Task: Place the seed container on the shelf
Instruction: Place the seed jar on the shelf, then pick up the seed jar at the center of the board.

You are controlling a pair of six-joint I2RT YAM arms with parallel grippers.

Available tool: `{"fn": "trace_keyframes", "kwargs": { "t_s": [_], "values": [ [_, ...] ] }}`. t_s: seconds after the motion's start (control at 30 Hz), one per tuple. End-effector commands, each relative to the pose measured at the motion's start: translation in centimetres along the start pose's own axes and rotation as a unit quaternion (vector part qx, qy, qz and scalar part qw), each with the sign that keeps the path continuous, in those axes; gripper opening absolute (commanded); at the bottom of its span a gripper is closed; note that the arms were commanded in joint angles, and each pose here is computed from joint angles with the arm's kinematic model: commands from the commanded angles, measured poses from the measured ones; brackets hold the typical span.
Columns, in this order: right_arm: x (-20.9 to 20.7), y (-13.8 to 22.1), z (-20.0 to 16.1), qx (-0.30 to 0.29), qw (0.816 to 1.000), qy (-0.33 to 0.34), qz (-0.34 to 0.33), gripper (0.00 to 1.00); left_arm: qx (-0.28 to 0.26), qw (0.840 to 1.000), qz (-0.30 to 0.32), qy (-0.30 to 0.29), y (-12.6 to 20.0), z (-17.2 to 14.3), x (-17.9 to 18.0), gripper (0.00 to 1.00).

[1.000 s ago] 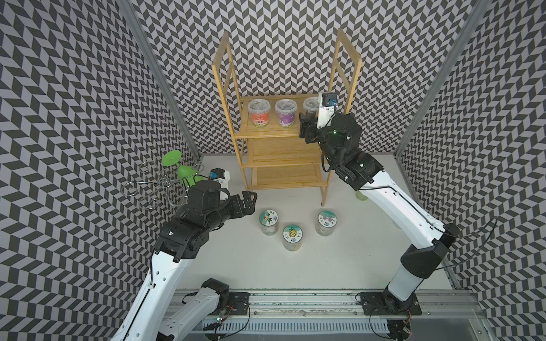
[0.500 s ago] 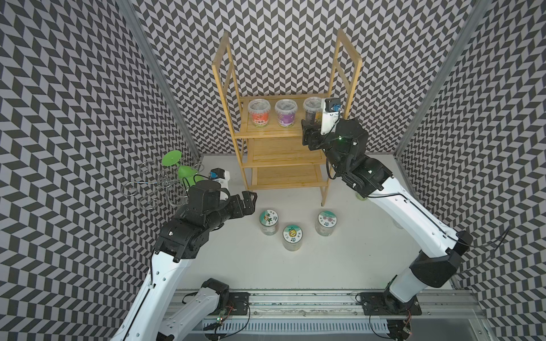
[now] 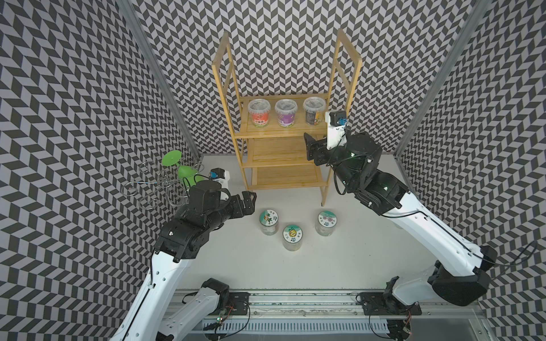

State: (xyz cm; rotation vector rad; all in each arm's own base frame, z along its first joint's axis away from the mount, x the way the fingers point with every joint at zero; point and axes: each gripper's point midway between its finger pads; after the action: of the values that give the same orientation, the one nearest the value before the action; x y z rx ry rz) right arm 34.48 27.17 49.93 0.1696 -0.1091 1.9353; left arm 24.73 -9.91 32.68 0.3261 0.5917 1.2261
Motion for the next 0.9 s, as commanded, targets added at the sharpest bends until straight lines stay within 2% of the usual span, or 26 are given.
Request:
{"fn": "trace_keyframes", "kwargs": {
  "t_s": [0.0, 0.23, 0.33, 0.57, 0.87],
  "values": [
    [0.5, 2.5, 1.5, -0.027, 1.0, 0.005, 0.012, 0.83, -0.01, 1.0, 0.008, -0.01, 0.2, 0.3, 0.2, 1.0],
    [1.2, 7.4, 0.6, -0.043, 0.998, 0.022, 0.043, 0.84, -0.003, 1.0, 0.021, -0.019, 0.1, -0.1, 0.5, 1.0],
    [1.7, 8.7, -1.4, -0.01, 0.997, 0.039, 0.06, 0.84, 0.002, 0.999, 0.029, -0.024, -0.1, -0.3, 0.8, 0.99],
    [0.6, 11.8, -6.6, 0.044, 0.997, 0.02, 0.057, 0.83, 0.027, 0.998, 0.044, -0.035, -0.5, -1.5, 1.2, 0.98],
    [-0.5, 14.5, -12.9, 0.104, 0.993, -0.017, 0.05, 0.84, 0.113, 0.991, 0.058, -0.045, -1.8, -6.2, 2.2, 0.95]
  ]
}}
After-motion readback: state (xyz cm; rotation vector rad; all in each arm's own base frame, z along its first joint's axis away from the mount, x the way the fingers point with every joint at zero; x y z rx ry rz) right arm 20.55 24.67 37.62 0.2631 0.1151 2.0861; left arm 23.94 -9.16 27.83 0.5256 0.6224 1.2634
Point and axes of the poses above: each gripper's point midway between its finger pads, its own y axis back along the fingers, its own x axis along the line the jaws close on, z = x × y, and after that the axes turned 10 degrees about -y, right-handed
